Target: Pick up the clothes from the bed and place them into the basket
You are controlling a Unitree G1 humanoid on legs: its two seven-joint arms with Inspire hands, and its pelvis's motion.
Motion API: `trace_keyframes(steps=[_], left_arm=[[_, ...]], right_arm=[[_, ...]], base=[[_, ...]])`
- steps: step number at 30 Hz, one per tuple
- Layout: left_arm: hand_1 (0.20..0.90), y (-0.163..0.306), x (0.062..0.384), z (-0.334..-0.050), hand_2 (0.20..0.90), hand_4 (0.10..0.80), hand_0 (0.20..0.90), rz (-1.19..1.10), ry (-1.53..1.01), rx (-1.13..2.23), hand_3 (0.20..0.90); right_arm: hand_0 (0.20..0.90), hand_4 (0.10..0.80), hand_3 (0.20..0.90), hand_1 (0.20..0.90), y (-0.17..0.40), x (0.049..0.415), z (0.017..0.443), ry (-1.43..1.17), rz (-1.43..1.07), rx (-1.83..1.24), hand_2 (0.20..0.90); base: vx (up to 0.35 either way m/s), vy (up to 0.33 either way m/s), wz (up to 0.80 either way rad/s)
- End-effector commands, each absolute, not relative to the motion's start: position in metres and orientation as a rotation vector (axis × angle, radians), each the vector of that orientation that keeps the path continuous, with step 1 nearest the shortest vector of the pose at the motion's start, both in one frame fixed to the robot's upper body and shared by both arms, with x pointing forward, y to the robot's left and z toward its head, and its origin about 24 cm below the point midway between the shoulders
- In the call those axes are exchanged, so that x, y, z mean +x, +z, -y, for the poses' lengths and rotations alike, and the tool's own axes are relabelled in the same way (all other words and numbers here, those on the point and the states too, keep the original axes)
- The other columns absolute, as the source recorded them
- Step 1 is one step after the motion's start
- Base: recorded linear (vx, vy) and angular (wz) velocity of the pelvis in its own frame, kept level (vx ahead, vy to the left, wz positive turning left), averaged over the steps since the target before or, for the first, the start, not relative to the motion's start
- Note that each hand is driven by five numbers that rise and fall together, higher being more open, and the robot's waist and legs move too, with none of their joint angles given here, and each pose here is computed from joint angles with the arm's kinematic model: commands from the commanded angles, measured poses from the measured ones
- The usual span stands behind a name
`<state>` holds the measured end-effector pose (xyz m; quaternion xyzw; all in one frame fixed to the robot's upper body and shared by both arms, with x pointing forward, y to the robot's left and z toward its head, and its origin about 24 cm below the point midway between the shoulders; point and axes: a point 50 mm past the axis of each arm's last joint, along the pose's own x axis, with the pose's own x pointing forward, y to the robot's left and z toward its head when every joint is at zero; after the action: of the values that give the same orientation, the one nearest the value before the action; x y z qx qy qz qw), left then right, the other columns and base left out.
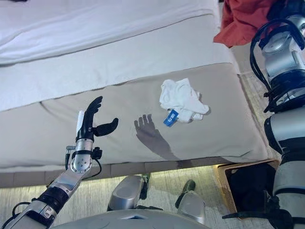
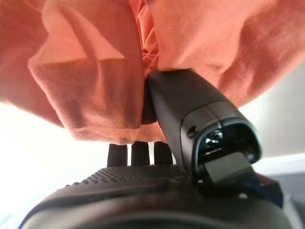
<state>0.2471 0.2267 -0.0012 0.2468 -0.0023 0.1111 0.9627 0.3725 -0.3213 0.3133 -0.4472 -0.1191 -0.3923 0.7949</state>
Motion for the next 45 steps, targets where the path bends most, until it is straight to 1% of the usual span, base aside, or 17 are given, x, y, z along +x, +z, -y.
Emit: trace_keyframes(steps=[1,6,14,16,22,27,35,45], left_arm=[[0.900,0.006,0.248,-0.224,0.900,0.800,0.900,0.086,0.200,0.510,0.900],[0.900,0.003,0.253,-0.219,0.900,0.800,0.900,0.076,0.156,0.510,0.900],[0.900,0.008,0.262,-0.211,0.900,0.800,0.900,0.105,0.116,0.507,0.900],[0.900,0.009,0.263,-0.211,0.900,0.800,0.900,0.110,0.110,0.509,0.900],[0.900,0.016,0.273,-0.201,0.900,0.800,0.900,0.127,0.067,0.505,0.900],[0.900,0.016,0.274,-0.196,0.900,0.800,0.900,0.122,0.032,0.509,0.900],[0.900,0.021,0.278,-0.190,0.900,0.800,0.900,0.141,0.012,0.497,0.900],[0.900,0.025,0.280,-0.184,0.900,0.800,0.900,0.153,-0.015,0.480,0.900]], right_arm=[[0.300,0.100,0.200,0.300,0.339,0.356,0.327,-0.876,0.409,-1.037,0.300],[0.300,0.100,0.200,0.300,0.322,0.353,0.338,-0.863,0.343,-1.054,0.300],[0.300,0.100,0.200,0.300,0.267,0.343,0.357,-0.834,0.203,-1.033,0.300],[0.300,0.100,0.200,0.300,0.262,0.342,0.358,-0.830,0.188,-1.027,0.300],[0.300,0.100,0.200,0.300,0.195,0.332,0.374,-0.785,-0.042,-0.958,0.300],[0.300,0.100,0.200,0.300,0.152,0.320,0.383,-0.759,-0.194,-0.962,0.300],[0.300,0.100,0.200,0.300,0.118,0.307,0.393,-0.737,-0.357,-0.994,0.300],[0.300,0.100,0.200,0.300,0.084,0.281,0.410,-0.807,-0.522,-0.963,0.300]], base=[[0.025,-0.025,-0.27],[0.027,-0.031,-0.40],[-0.005,-0.041,-0.27],[-0.016,-0.037,-0.30],[-0.025,-0.053,-0.19],[0.021,-0.059,-0.09],[-0.023,-0.021,-0.05],[-0.012,-0.006,0.05]])
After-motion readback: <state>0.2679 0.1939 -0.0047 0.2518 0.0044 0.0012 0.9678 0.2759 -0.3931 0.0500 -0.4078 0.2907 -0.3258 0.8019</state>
